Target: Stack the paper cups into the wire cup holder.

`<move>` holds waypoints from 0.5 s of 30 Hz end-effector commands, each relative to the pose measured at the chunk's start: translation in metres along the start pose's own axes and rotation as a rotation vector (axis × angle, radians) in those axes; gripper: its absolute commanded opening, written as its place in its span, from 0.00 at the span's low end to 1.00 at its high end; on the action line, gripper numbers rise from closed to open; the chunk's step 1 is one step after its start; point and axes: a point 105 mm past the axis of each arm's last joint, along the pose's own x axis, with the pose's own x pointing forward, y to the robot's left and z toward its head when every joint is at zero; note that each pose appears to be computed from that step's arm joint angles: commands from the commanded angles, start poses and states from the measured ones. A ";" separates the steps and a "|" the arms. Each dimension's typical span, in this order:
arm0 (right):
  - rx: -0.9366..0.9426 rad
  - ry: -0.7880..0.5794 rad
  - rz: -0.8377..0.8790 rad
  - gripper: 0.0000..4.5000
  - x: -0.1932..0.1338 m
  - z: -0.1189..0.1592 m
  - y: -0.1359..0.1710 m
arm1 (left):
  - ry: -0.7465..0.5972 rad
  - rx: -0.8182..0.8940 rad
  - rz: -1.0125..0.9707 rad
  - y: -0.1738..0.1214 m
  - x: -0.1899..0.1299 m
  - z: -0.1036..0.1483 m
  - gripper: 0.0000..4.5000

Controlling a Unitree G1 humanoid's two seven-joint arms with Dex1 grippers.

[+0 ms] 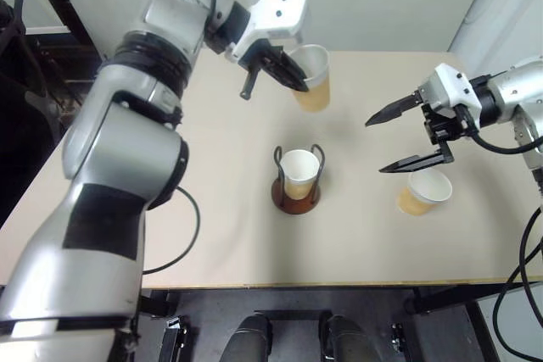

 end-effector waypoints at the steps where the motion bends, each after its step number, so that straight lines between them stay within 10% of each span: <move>1: -0.030 -0.010 0.006 1.00 -0.004 0.009 0.001 | -0.043 0.023 -0.075 -0.009 -0.003 0.014 0.01; 15: -0.020 -0.021 0.020 1.00 -0.003 0.011 0.003 | -0.057 0.006 -0.221 -0.033 -0.001 0.016 0.01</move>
